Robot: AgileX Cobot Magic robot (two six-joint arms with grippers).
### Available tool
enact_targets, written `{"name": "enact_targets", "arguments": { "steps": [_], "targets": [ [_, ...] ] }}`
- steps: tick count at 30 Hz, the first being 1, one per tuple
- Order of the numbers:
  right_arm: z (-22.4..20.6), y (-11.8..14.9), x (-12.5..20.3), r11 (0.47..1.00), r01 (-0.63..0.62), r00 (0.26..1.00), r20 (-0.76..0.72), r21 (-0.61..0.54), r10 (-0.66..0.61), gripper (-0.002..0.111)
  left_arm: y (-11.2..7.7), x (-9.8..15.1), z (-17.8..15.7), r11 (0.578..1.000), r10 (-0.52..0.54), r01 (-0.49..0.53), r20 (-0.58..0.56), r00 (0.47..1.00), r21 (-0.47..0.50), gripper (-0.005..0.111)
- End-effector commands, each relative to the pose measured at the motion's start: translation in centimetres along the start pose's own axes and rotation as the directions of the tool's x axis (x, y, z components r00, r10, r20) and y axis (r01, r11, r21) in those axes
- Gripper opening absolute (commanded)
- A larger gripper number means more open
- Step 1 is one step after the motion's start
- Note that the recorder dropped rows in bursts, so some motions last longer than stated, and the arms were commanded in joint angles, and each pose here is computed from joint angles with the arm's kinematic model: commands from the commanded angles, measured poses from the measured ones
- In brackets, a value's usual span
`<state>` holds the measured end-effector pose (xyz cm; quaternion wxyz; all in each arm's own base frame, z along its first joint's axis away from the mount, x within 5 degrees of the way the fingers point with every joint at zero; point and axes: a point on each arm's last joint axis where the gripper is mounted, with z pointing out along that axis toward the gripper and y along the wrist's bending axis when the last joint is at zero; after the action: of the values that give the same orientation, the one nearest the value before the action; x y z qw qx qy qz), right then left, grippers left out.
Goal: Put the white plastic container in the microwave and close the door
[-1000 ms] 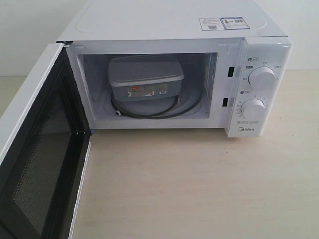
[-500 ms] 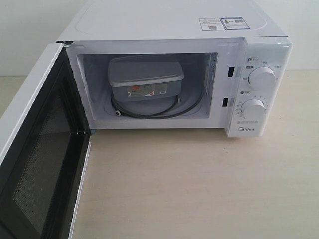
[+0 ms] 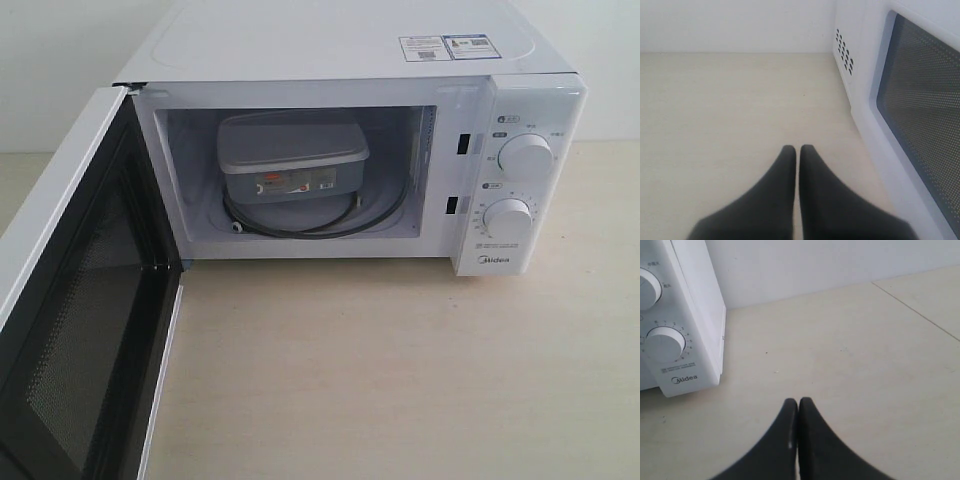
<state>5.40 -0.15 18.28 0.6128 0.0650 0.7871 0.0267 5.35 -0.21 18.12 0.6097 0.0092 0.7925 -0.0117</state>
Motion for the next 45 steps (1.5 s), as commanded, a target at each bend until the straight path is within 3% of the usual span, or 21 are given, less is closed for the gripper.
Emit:
{"name": "enact_targets", "arguments": {
  "steps": [1,15,23,31,45],
  "targets": [
    [-0.04,-0.04,-0.13,1.0,0.015,1.0,0.016,0.006,-0.015,0.0,0.01,-0.11,-0.03,1.0,-0.015,0.015,0.005,1.0,-0.002,0.004],
    [-0.04,-0.01,-0.09,0.998,0.056,0.998,0.012,0.0,-0.055,0.0,0.01,-0.11,-0.03,1.0,-0.015,0.015,0.005,1.0,-0.002,0.004],
    [-0.09,0.72,0.01,0.981,0.139,0.99,0.011,-0.134,-0.138,0.0,0.01,-0.11,-0.03,1.0,-0.015,0.015,0.005,1.0,-0.002,0.004],
    [-0.06,0.45,-0.03,0.988,0.127,0.992,0.011,-0.085,-0.127,0.0,0.01,-0.11,-0.03,1.0,-0.015,0.015,0.005,1.0,-0.002,0.004],
    [-0.07,0.52,-0.02,0.988,0.122,0.993,0.01,-0.097,-0.122,0.0,0.01,-0.11,-0.03,1.0,-0.015,0.015,0.005,1.0,-0.002,0.004]
  ]
}}
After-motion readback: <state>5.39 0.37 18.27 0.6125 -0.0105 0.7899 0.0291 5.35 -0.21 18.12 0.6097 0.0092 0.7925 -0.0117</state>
